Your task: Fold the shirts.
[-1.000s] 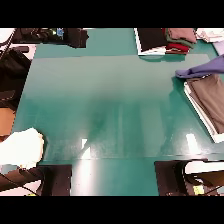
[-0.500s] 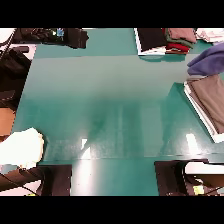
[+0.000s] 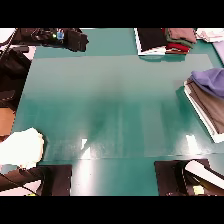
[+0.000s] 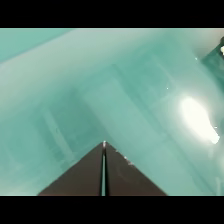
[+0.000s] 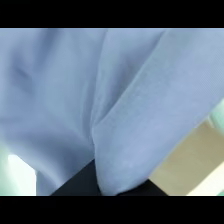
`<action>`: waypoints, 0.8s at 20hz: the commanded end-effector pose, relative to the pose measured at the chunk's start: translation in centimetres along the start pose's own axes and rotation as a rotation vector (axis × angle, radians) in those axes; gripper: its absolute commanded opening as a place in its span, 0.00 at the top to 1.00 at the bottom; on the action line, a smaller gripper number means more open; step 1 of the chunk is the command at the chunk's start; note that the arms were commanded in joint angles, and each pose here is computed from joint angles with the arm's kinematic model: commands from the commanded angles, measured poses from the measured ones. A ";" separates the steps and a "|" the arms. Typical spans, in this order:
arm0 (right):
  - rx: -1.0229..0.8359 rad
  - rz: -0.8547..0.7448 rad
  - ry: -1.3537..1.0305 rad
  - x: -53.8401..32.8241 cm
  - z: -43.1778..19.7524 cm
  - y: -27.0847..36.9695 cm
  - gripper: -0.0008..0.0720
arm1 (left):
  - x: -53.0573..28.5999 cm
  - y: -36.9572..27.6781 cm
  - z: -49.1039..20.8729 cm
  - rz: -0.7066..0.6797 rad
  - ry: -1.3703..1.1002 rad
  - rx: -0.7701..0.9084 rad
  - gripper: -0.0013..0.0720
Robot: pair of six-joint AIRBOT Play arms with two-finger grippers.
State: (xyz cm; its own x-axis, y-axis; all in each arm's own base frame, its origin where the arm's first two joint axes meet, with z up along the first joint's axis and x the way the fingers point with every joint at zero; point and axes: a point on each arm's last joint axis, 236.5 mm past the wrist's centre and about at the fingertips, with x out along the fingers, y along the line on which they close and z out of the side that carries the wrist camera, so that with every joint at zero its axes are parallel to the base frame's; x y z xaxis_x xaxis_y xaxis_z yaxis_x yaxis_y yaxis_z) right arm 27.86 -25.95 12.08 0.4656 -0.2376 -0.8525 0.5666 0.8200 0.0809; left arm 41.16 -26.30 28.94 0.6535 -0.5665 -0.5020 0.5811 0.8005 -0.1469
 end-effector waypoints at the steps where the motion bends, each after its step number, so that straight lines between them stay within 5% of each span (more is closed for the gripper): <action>1: 0.087 -0.075 0.085 1.6 -5.8 -4.4 0.58 | 0.0 0.0 -0.2 -0.001 0.009 0.008 0.95; 2: 0.112 -0.086 0.091 2.0 -6.5 -5.2 0.31 | 0.0 0.0 -0.2 -0.001 0.009 0.008 0.95; 3: 0.133 -0.091 0.103 2.1 -7.1 -5.8 0.18 | 0.0 0.0 -0.2 -0.001 0.009 0.008 0.95; 8: 0.204 0.008 -0.022 0.4 -3.4 -4.2 0.16 | 0.0 0.0 -0.2 -0.001 0.007 0.007 0.95; 12: 0.101 0.380 -0.199 -3.6 3.8 9.5 0.17 | 0.0 0.0 0.0 0.000 -0.002 0.007 0.95; 16: -0.229 0.650 -0.170 -7.6 1.4 25.8 0.17 | 0.0 0.0 0.0 0.001 0.000 0.007 0.95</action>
State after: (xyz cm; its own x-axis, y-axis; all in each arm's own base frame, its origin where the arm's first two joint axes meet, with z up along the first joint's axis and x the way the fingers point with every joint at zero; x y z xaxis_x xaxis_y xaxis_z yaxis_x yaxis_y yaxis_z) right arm 36.83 -13.78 18.17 0.7575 0.0630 -0.6498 0.2521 0.8899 0.3801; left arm 41.14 -26.29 28.90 0.6525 -0.5659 -0.5040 0.5844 0.7991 -0.1408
